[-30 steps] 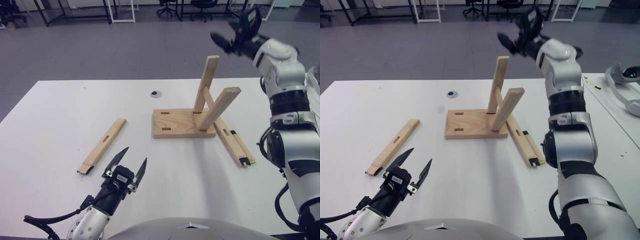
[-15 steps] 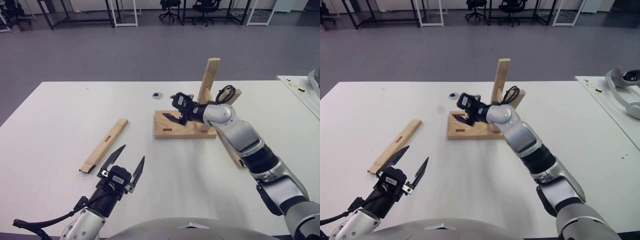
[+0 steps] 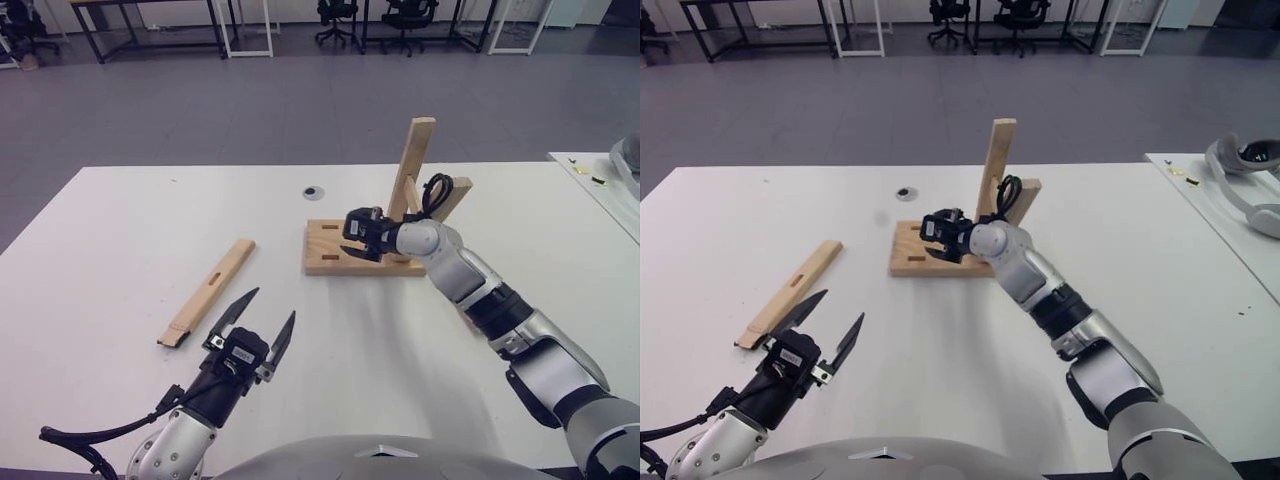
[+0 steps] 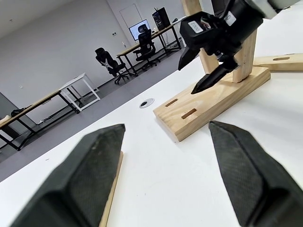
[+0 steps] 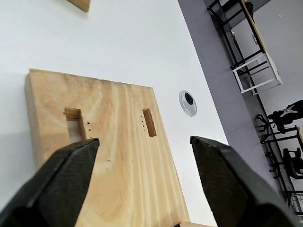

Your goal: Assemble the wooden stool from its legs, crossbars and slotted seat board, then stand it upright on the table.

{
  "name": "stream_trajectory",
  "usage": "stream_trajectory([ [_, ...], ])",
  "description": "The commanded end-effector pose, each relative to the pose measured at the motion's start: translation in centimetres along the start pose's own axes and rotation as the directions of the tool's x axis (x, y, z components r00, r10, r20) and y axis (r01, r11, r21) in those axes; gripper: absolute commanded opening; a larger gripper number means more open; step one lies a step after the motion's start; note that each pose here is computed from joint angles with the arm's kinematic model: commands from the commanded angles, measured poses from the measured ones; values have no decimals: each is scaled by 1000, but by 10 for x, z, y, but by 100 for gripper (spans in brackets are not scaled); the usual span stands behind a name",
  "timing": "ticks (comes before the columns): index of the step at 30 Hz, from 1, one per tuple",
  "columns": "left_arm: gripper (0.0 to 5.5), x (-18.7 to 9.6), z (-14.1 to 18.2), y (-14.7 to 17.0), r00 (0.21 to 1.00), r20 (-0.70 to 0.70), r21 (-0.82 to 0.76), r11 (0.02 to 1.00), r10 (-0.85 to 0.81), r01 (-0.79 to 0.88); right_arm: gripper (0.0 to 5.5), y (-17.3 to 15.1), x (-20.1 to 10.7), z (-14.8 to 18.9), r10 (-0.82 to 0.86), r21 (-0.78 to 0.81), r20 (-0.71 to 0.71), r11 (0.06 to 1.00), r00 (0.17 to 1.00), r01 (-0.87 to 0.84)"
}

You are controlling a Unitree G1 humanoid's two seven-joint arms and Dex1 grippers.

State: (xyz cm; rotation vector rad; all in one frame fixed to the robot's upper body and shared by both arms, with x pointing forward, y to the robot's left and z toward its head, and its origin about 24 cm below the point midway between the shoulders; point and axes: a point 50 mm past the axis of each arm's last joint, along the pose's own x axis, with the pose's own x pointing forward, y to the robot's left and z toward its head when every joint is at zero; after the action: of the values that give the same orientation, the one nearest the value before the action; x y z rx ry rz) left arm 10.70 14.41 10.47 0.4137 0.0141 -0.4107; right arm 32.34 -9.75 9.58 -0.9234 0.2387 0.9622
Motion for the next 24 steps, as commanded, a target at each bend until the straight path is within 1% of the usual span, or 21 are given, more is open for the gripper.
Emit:
stream_trajectory([
  [1,326,0,-2,-1,1000,-18,-4,1000,5,-5,361,-45,-49,-55,-110,-39,-231,994,967,104],
  [3,326,-1,-1,0,1000,-16,-1,1000,4,-4,361,-61,-76,-67,-119,-87,-294,991,949,97],
  [5,326,-2,-1,1,1000,-19,-1,1000,12,-12,361,-73,-92,-66,-129,-137,-299,986,946,91],
  [6,326,-2,-2,1,1000,-19,-1,1000,14,-14,361,-79,-94,-59,-139,-116,-258,987,956,113],
  [7,326,-2,-2,1,1000,-17,-2,1000,14,-14,361,-83,-92,-47,-155,-95,-177,986,972,140],
  [8,326,-2,-2,1,1000,-14,-2,1000,14,-14,361,-83,-88,-34,-157,-31,-89,987,984,155],
  [10,326,-2,-1,2,1000,-9,-3,1000,15,-15,361,-74,-82,-21,-106,34,4,994,994,105],
  [11,326,-2,0,1,1000,-7,-3,1000,15,-15,361,-67,-81,-23,-70,24,-3,997,998,70],
  [13,326,-3,1,1,1000,-6,-4,1000,14,-14,361,-49,-78,-35,21,-17,-75,1000,997,-22],
  [15,326,-3,2,0,1000,-7,-7,1000,12,-12,361,-30,-78,-55,105,-67,-193,991,976,-120],
  [17,326,-4,3,1,1000,-7,-7,1000,9,-9,361,-19,-79,-70,144,-98,-285,979,948,-178],
  [19,326,-4,3,2,1000,-6,-5,1000,4,-4,361,-15,-81,-78,147,-124,-344,972,927,-200],
  [21,326,-5,3,3,1000,-7,-4,1000,0,0,361,-12,-77,-79,150,-135,-355,968,923,-209],
  [24,326,-5,3,3,1000,-3,-3,1000,2,-2,361,8,-56,-77,255,-84,-308,952,917,-293],
])
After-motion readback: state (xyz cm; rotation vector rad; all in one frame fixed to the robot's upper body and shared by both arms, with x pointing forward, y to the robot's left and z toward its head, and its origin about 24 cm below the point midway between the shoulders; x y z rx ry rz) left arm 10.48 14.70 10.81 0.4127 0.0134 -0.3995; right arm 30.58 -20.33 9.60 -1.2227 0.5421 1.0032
